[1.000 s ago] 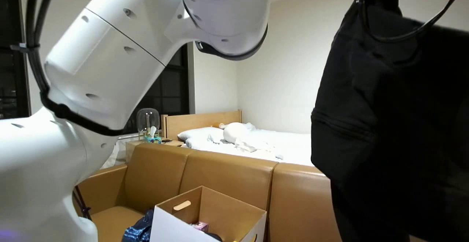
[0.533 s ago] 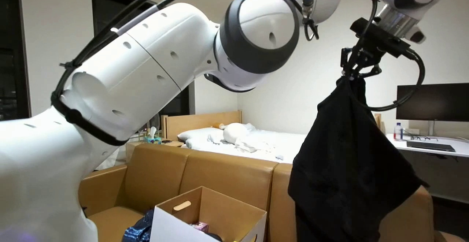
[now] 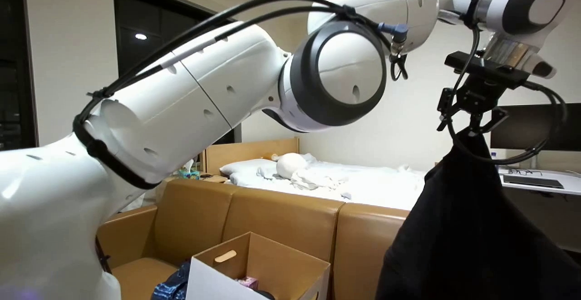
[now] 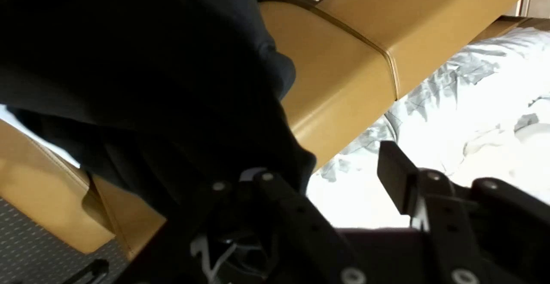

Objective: Remove the black cloth from the white box and put it on the couch

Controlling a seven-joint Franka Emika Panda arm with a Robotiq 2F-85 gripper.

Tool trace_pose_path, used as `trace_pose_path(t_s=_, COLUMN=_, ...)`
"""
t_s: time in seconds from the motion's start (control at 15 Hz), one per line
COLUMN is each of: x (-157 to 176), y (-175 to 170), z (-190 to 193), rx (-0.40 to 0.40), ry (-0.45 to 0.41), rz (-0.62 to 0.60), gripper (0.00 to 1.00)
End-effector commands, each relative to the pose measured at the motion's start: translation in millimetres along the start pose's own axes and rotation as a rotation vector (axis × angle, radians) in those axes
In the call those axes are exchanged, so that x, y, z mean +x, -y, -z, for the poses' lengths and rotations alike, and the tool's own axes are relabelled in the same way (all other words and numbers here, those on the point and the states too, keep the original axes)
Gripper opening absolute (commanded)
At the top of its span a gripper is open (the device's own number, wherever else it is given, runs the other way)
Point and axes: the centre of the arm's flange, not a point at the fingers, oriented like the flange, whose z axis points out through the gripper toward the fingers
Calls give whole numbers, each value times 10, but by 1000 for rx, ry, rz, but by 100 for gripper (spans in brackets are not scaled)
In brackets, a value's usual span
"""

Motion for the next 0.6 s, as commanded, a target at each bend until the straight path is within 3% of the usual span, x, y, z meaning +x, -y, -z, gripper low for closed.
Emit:
trace_pose_path(t_s=0.0, x=-186, y=380, z=-240, rx=-17, ry=68, rz=55, gripper=89)
trace_pose_path(t_s=0.2, x=-286, y=415, z=-351, rx=-107, ry=146, rz=79, gripper=100)
trace_pose_path(t_s=0.53, x=-460, y=370, z=-310, rx=-409, ry=166, rz=103, gripper=100)
